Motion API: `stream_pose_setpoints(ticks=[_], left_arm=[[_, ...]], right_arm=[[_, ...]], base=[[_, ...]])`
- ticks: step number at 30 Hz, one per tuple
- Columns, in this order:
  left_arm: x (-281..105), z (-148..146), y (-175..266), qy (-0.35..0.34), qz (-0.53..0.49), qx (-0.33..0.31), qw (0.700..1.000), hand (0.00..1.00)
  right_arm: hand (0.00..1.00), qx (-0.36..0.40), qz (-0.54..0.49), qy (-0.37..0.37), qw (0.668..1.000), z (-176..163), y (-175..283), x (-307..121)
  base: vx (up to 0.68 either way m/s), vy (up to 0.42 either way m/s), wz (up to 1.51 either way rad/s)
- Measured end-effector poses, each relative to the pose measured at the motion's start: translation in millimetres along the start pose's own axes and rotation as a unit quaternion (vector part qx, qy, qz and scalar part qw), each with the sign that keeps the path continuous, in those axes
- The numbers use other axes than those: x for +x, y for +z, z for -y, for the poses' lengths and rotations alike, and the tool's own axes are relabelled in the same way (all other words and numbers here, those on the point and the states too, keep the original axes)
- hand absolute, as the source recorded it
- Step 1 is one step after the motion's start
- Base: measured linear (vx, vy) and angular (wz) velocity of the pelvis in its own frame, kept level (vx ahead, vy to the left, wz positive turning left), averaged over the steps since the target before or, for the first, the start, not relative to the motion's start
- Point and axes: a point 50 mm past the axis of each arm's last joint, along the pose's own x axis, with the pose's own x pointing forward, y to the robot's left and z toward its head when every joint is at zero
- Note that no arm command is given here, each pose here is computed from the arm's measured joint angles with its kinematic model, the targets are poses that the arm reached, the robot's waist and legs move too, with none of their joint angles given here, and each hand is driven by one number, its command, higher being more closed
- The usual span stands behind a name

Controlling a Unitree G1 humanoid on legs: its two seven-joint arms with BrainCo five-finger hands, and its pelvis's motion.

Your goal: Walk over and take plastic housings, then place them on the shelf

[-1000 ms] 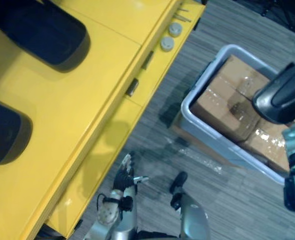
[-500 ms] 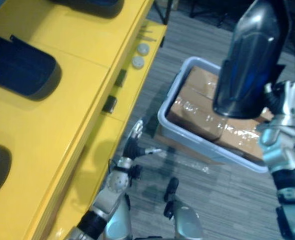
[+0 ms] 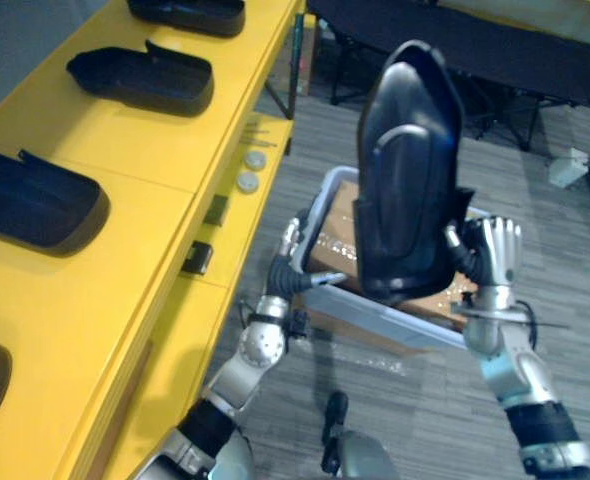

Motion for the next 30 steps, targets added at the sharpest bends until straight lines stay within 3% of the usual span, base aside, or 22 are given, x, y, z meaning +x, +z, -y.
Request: stream_pose_setpoints(ticks=[5, 19, 24, 30], left_arm=[[-2.2, -4.3, -20.7, 0.008, -0.055, 0.017, 0.998, 0.0], [-17.2, -4.0, -46.8, -0.031, -0.148, -0.116, 0.982, 0.0], [-21.6, -4.1, -50.4, -0.059, -0.162, -0.133, 0.976, 0.0], [-24.6, -7.2, -53.4, -0.055, -0.172, -0.13, 0.975, 0.0]], right_arm=[[1.0, 0.008, 0.013, 0.016, 1.0, -5.3, 3.5, -15.3], [1.0, 0.02, 0.043, 0.063, 0.997, -16.1, 12.5, -37.4], [1.0, 0.017, 0.028, 0.113, 0.993, -32.4, 7.2, -55.1], [1.0, 0.019, 0.021, 0.109, 0.994, -32.9, 6.9, -65.7]], base=[[0.0, 0.0, 0.0], [0.0, 0.0, 0.0], [-0.03, 0.018, 0.05], [-0.04, 0.015, 0.09]])
